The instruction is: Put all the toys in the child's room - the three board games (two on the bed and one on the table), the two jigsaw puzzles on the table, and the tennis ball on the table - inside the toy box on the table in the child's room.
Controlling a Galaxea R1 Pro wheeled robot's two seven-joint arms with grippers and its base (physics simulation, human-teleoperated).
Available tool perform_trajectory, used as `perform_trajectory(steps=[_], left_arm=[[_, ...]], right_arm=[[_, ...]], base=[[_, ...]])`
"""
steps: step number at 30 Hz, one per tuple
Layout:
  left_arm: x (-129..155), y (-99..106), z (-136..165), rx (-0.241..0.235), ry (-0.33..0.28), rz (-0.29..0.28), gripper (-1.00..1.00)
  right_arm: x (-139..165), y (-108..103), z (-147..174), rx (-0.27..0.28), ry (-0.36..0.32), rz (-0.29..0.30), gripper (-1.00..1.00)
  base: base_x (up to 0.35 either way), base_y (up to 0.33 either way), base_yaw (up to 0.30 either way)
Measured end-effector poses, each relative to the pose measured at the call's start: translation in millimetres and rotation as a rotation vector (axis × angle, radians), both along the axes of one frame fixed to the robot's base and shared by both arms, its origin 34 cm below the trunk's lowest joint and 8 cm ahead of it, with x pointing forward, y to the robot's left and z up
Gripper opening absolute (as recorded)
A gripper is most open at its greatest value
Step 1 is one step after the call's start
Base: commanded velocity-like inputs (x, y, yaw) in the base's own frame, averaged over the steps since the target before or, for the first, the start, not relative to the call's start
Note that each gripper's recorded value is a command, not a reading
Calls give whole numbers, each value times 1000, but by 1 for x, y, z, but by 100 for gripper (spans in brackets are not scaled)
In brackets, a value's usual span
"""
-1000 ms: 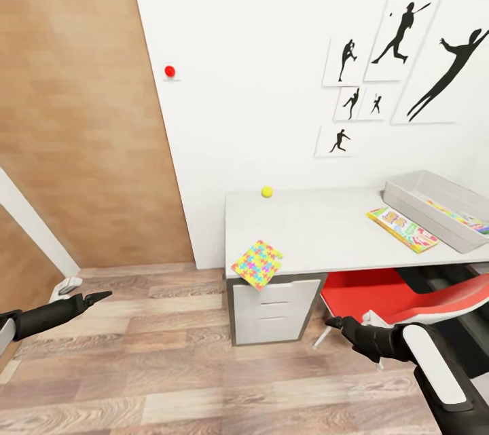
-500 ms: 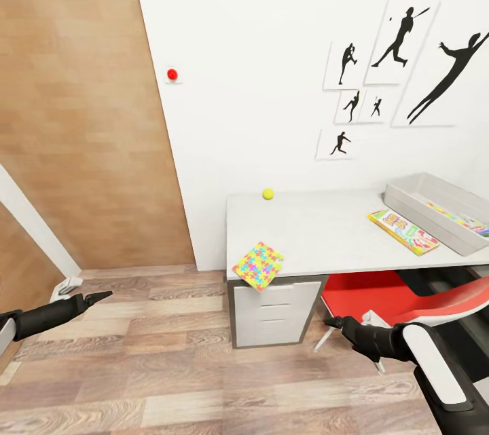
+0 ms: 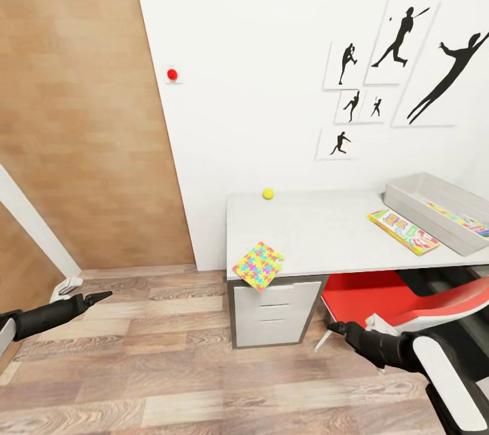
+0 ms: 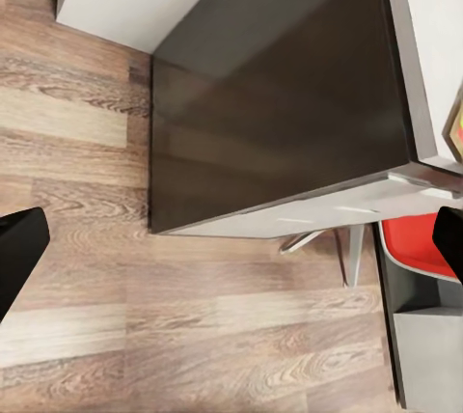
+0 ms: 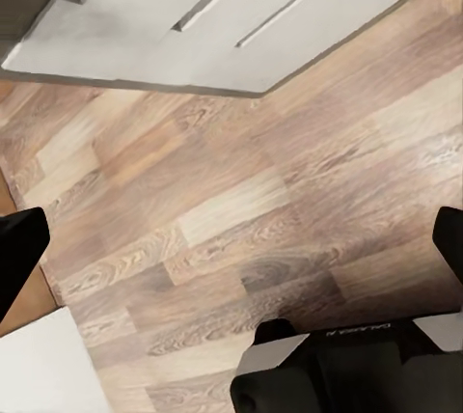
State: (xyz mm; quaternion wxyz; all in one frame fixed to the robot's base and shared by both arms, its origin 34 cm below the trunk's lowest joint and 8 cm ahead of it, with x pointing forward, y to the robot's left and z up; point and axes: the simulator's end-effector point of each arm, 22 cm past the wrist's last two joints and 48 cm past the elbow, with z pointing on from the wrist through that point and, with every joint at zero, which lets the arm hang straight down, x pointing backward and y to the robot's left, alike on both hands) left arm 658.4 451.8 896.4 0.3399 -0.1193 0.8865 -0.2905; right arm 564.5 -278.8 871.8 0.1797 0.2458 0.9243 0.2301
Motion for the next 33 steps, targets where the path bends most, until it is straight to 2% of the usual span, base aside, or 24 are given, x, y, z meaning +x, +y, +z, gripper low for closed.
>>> perform_trajectory(steps=[2,6,17,19,23,25,28,33], left_arm=[[0,0,0,0,0,0,100],[1,-3,-1,-4,-1,-3,100],[1,-6,-2,-9,-1,-5,100],[1,-7,-2,-8,-1,-5,100],[1,-7,-2,-9,0,-5,100],[1,-11,-3,-13,0,-8,100],[3,-23,-6,-32,0,-17,100],[3,-40,-8,-73,-4,-30,100]], right_arm=[[-1,8,18,2,-50,26,100],[-1,18,35,19,-99,52,100],[-1,20,41,35,-118,54,100],[0,23,46,73,-138,55,100],[4,30,69,213,-234,51,100],[6,24,83,276,-284,31,100],[4,3,93,301,-321,-10,100],[4,-4,102,331,-352,-22,100]], base=[[0,0,0],[0,0,0],[0,0,0],[0,0,0],[0,0,0],[0,0,0],[0,0,0],[0,0,0]])
